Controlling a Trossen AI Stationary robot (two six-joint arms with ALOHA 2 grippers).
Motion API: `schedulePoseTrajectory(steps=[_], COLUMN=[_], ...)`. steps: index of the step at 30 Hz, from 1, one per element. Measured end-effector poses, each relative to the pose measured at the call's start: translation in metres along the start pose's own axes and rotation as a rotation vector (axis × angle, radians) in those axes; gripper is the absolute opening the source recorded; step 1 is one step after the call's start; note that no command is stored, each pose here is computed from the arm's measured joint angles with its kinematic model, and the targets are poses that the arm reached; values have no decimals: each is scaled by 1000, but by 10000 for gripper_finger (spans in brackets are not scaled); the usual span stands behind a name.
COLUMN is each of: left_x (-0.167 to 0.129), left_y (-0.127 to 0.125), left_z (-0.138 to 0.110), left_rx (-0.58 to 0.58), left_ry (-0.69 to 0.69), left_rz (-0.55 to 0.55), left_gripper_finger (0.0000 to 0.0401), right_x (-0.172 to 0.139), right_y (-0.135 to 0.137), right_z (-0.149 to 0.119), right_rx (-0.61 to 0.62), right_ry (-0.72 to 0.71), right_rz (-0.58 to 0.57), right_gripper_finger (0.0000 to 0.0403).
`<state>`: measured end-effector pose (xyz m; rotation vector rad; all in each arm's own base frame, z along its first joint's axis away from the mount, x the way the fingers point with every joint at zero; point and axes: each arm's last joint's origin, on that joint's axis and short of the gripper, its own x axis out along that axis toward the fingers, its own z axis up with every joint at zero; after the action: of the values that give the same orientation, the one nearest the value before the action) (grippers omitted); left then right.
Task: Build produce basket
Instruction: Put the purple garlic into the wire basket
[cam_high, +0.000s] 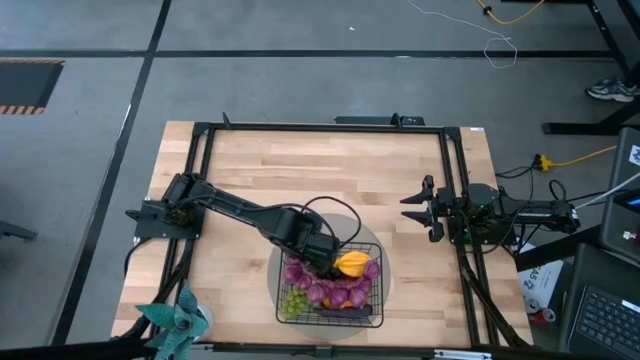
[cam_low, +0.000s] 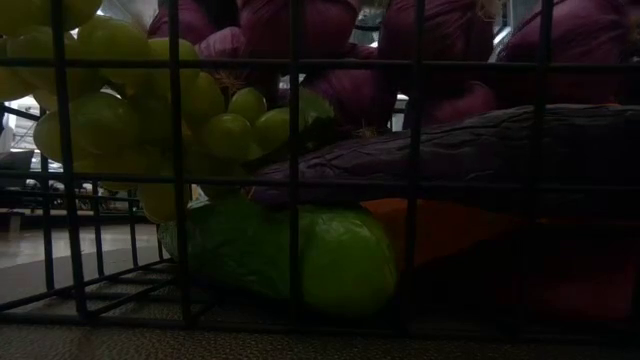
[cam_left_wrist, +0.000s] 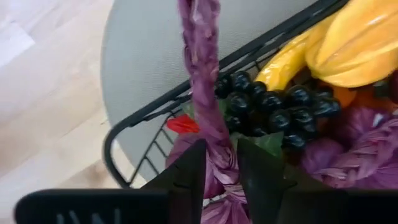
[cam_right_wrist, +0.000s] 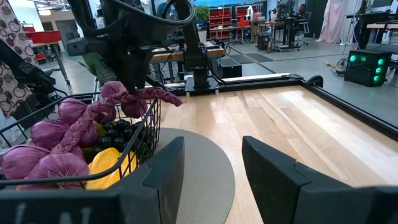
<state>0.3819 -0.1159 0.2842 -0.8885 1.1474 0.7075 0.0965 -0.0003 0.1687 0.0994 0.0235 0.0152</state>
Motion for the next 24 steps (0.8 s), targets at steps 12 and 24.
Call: schedulePoseTrajectory(steps=[12,24], left_x=[0,-5], left_y=[-4,-20], left_z=[-1,-25], left_rx=[25,152], left_ry=[-23,-73], left_rz=[-34,-150], left_gripper_finger=[7,2], right_x=[0,0], right_y=[0,0], right_z=[0,0], right_rx=[0,1], right_ry=[0,0], right_rz=[0,0], right_gripper_finger=[165,165])
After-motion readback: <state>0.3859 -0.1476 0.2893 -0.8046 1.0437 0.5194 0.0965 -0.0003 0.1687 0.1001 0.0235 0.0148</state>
